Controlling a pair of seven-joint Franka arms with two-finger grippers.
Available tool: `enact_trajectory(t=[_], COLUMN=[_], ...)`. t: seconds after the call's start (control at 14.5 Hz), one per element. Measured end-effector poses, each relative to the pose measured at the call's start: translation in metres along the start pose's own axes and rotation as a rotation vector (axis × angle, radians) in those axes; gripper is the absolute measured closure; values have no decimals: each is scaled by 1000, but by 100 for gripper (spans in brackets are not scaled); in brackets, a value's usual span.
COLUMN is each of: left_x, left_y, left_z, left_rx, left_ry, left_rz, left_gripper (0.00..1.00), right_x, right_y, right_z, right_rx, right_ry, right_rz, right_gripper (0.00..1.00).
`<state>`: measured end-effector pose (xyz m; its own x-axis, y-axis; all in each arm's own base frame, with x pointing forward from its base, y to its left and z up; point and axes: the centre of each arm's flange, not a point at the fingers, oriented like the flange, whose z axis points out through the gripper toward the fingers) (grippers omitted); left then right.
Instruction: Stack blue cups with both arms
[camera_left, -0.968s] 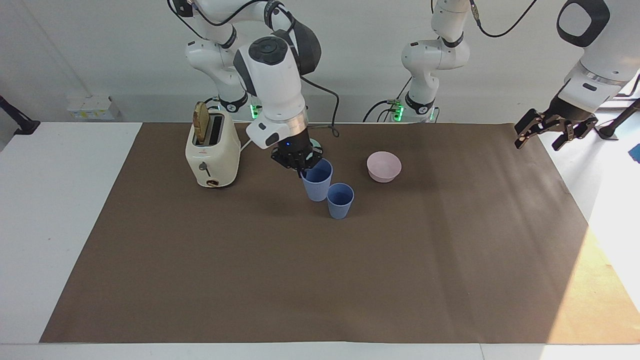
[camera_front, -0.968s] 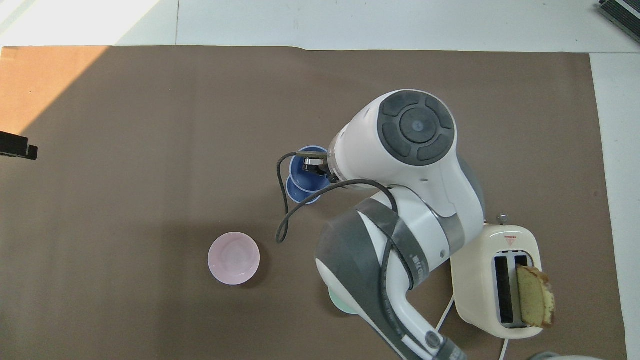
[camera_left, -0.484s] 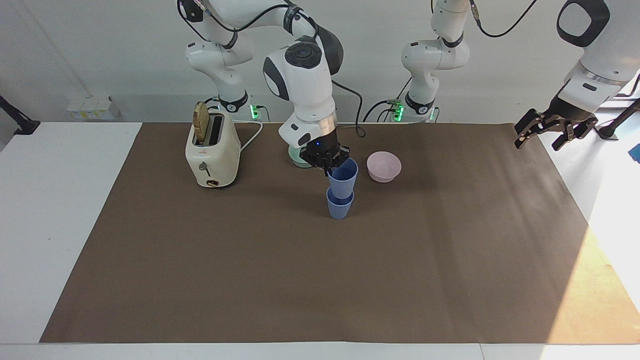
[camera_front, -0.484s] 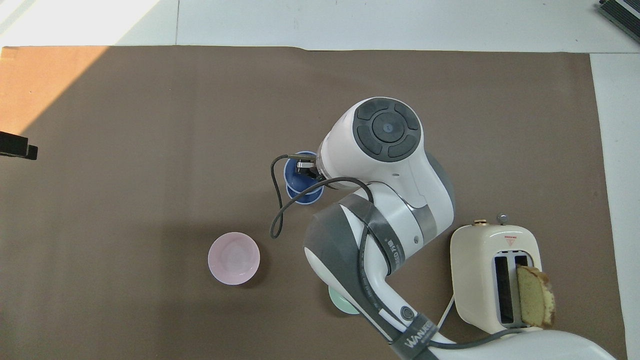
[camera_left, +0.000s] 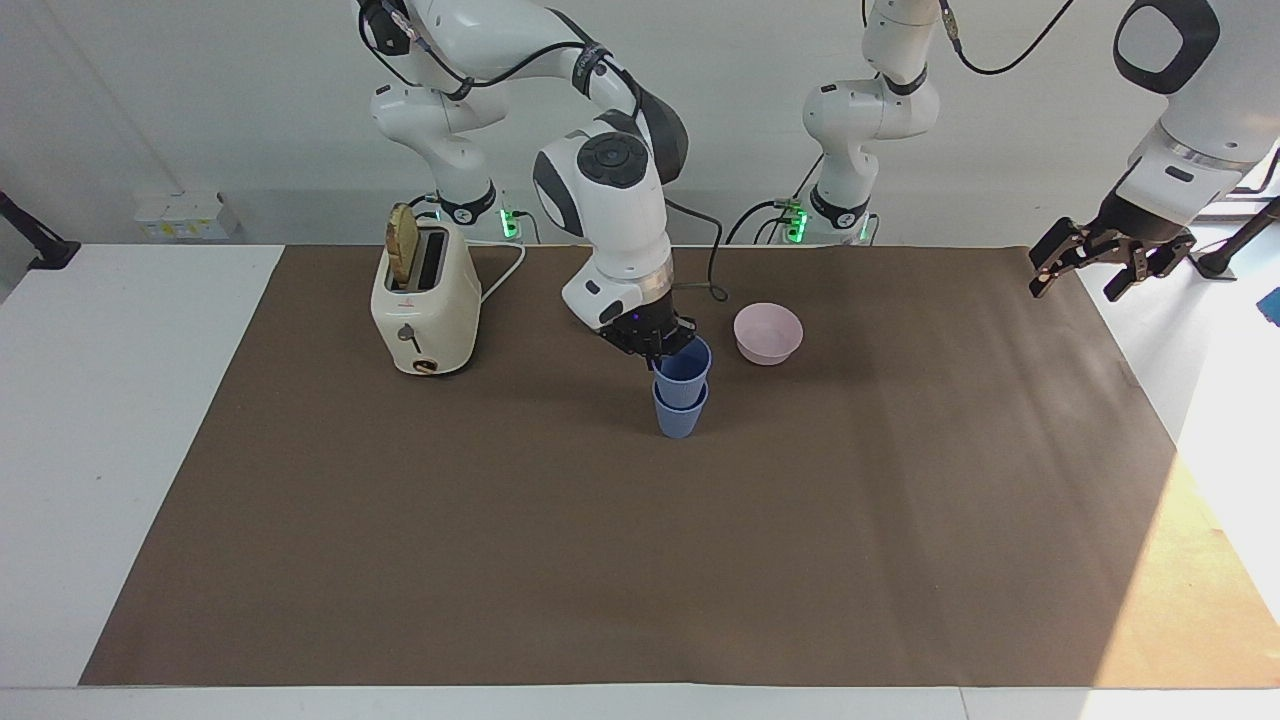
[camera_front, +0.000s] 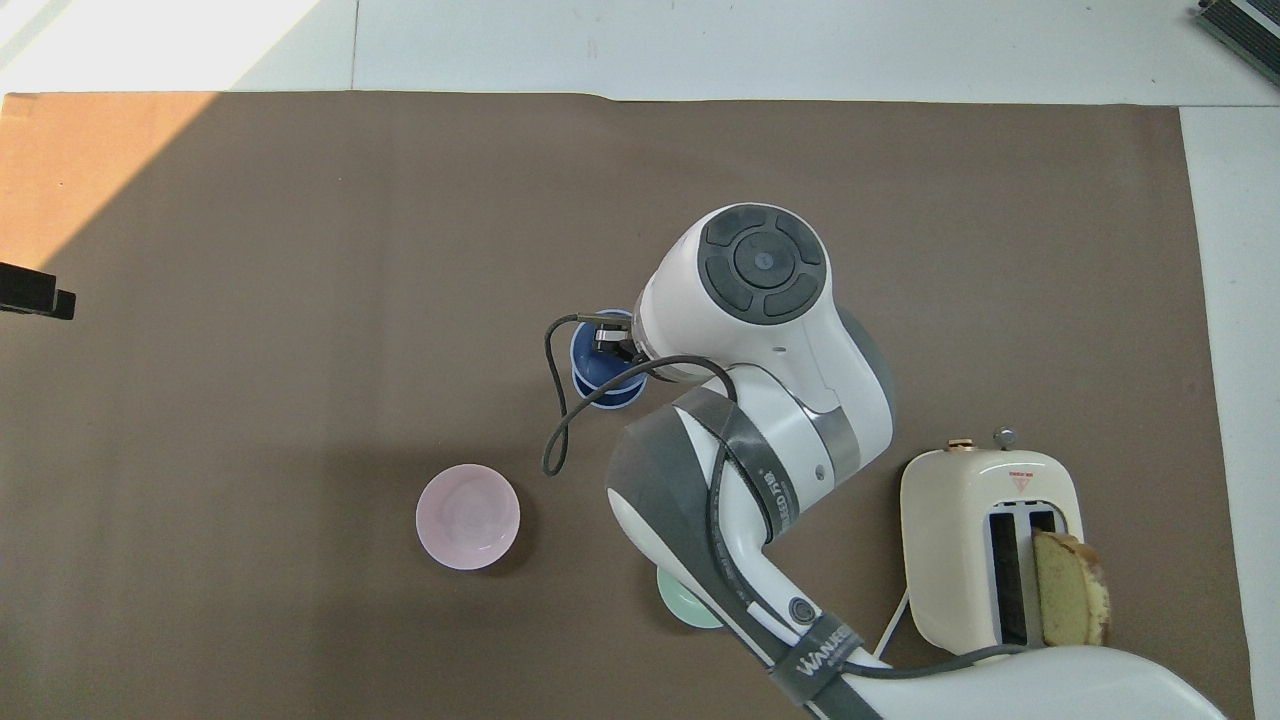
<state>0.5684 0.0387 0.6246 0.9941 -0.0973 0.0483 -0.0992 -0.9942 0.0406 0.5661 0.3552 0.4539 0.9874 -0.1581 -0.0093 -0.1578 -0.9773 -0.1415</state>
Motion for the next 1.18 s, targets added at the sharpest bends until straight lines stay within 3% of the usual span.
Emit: enact_trajectory(t=[0.14, 0.62, 0.83, 1.04, 1.18], left_x=[0, 0, 0, 0, 0], left_y=[0, 0, 0, 0, 0], left_z=[0, 0, 0, 0, 0], left_rx=[0, 0, 0, 0, 0], left_ry=[0, 0, 0, 0, 0], left_rz=[0, 0, 0, 0, 0], left_gripper=[0, 0, 0, 0, 0], right_x=[0, 11, 38, 59, 66], right_y=[1, 13, 65, 132, 167], right_z=[2, -9, -57, -107, -136], right_rx=[-1, -5, -43, -164, -197], right_ry=[-1, 14, 21, 49, 72], right_rz=[1, 18, -59, -239, -320], right_gripper=[81, 4, 0, 0, 0])
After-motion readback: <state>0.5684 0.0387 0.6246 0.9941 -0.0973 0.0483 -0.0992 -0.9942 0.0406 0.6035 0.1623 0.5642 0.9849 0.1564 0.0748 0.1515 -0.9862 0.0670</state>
